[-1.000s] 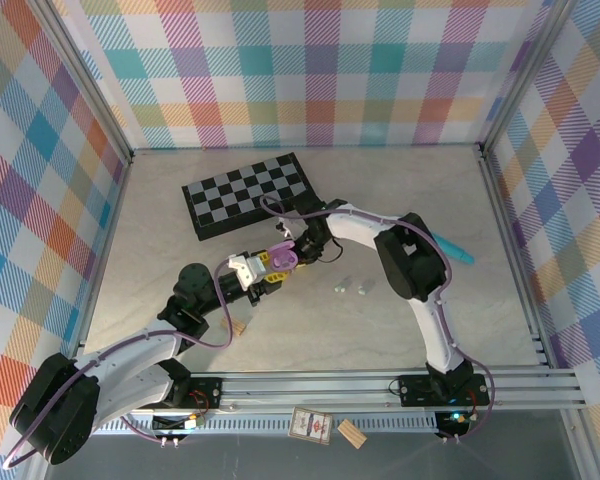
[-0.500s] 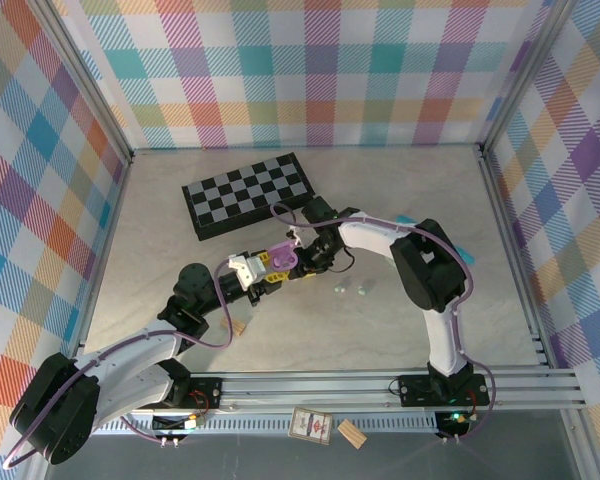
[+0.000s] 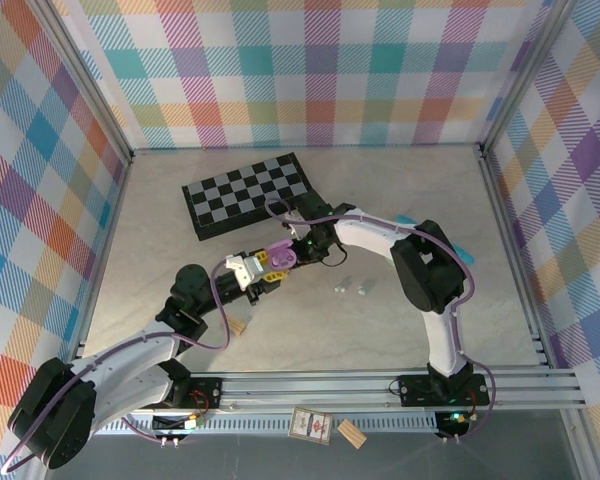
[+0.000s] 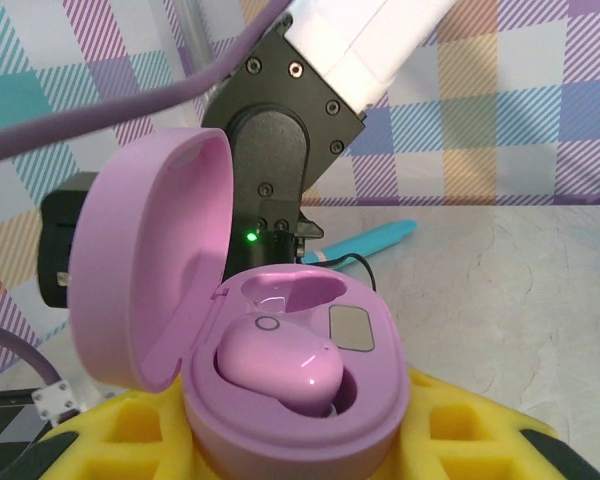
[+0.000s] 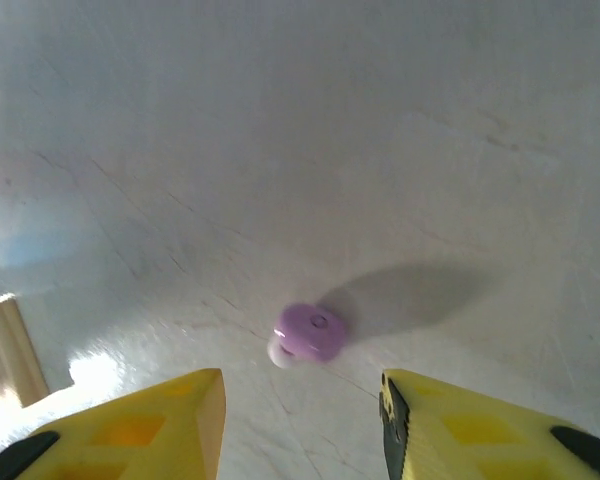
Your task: Insert wireless bluetooth earbuds into charging case
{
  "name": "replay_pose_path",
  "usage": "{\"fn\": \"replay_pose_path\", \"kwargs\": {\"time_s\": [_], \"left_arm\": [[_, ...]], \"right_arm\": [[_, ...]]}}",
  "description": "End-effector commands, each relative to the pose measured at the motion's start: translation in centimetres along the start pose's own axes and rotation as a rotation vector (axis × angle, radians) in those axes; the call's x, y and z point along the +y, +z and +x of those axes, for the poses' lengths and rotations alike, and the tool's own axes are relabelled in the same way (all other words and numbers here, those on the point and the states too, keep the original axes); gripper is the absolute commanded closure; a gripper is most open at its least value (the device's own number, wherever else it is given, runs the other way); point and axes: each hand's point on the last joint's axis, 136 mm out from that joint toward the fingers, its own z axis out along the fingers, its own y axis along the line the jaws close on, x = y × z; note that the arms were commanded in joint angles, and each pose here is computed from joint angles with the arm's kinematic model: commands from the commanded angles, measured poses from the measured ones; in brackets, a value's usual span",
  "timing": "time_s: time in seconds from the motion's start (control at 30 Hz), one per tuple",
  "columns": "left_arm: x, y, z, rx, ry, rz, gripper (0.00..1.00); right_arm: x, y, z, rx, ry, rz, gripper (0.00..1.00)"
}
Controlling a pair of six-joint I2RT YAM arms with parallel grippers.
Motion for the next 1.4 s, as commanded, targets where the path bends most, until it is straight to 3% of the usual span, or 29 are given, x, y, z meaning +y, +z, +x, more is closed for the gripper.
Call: {"fn": "replay_pose_path", "kwargs": {"time_s": [0.0,0.2,0.43,0.8,1.37], "left_arm": [[0.4,-0.1,-1.1,-0.035,0.023,-0.010,0.71],[0.3,-0.2,-1.0,-0.035,0.018,-0.008,0.71],[0.2,-0.5,-1.0,-0.035,0.023,-0.014,0.71],[0.3,-0.4,-1.2,-0.038,0.030,-0.009,0.71],[0.3,-0.5,-1.7,-0.047,0.035,-0.007,0.71]], "right_arm": [[0.3,1.1,-0.8,0.002,0.032,-0.006,0.54],[0.0,2.6,-1.3,0.052,0.090,-0.001,0.54],[-1.5,3.2,-0.3,0.093,0.185,0.113,0.56],[-3.1,3.1,1.9,0.167,0.057,0.384,0.58],[-4.2,-0.1,3.5,0.206,-0.056,0.551,0.54]]}}
